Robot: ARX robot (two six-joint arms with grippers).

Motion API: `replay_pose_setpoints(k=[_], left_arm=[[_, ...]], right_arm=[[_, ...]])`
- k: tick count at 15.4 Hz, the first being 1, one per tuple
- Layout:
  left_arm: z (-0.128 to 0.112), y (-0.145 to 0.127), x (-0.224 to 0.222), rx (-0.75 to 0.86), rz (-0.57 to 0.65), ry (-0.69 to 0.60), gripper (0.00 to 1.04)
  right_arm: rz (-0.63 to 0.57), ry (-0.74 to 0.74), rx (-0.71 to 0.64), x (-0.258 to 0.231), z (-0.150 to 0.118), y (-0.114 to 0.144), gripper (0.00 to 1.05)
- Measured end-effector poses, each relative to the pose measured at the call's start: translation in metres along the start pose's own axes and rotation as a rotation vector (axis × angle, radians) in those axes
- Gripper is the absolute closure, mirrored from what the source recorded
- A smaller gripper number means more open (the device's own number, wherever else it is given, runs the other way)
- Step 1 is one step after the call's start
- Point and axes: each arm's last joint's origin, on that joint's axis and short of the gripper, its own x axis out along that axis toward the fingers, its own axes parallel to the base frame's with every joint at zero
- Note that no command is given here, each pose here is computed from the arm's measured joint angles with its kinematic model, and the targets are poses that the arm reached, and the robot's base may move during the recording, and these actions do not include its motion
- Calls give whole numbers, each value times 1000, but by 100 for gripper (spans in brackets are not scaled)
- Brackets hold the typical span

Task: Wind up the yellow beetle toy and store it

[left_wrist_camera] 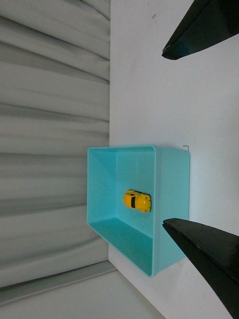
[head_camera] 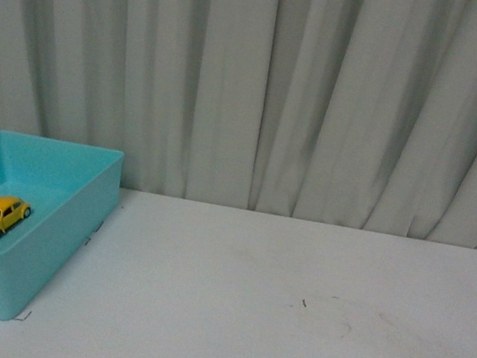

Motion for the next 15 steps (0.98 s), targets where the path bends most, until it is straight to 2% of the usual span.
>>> replay_pose_setpoints(k=[15], left_arm=[[0,0,0,0,0,-1,7]], right_arm=[[0,0,0,0,0,0,7]])
